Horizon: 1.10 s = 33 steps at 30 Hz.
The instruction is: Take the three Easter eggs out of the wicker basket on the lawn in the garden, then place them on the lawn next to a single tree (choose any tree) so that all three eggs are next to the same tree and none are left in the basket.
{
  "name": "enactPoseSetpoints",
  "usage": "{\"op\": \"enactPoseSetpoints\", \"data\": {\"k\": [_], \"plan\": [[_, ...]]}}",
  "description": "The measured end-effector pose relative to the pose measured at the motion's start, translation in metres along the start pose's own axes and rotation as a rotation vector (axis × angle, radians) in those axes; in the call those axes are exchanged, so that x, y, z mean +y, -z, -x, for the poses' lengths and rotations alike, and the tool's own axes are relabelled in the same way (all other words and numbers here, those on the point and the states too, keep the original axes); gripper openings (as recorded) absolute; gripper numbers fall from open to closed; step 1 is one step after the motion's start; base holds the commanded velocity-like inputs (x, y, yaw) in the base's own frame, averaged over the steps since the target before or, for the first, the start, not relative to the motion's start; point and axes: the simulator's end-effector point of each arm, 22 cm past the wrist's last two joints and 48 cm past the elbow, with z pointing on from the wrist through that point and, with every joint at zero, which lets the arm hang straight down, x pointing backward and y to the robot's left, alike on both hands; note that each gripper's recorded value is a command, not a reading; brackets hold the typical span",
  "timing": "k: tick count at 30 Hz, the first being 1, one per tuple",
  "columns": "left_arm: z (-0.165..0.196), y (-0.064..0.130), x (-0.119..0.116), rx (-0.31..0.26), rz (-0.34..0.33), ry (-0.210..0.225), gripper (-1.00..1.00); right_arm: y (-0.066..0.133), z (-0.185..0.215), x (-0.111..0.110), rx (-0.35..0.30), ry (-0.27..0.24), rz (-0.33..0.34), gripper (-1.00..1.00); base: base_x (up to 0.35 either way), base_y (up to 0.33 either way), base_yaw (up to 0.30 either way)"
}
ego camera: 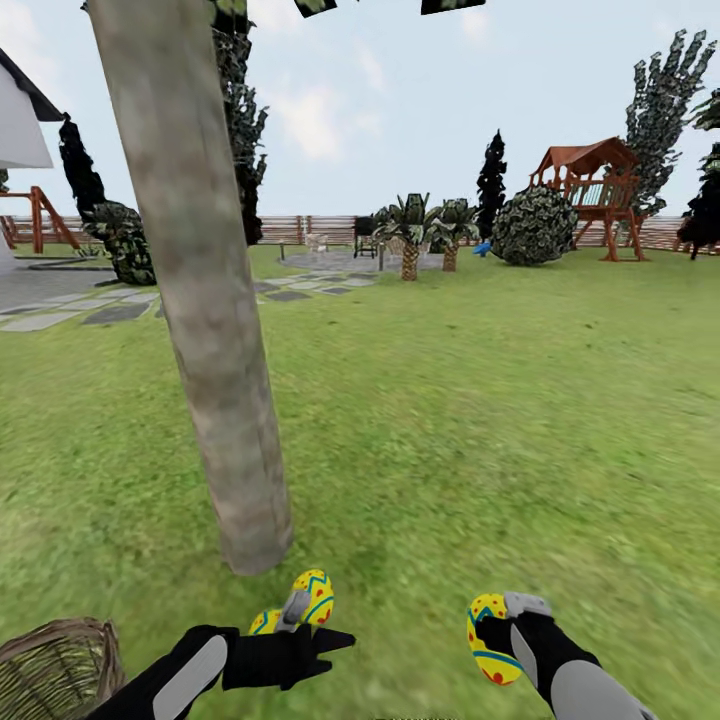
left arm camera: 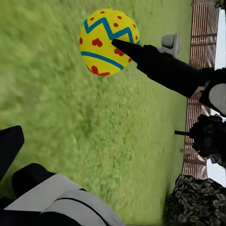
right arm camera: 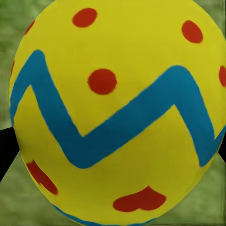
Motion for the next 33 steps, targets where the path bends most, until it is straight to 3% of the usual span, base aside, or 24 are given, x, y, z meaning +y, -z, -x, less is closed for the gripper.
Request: {"op": "enactPoseSetpoints", "data": {"k": [33], "plan": [[-0.008, -0.006, 0.015, 0.02, 0.009, 0.035, 1.0, -0.013, -0.029, -0.005, 0.059, 0.003, -0.008, -1.0, 0.0, 0.0, -0.181]]}}
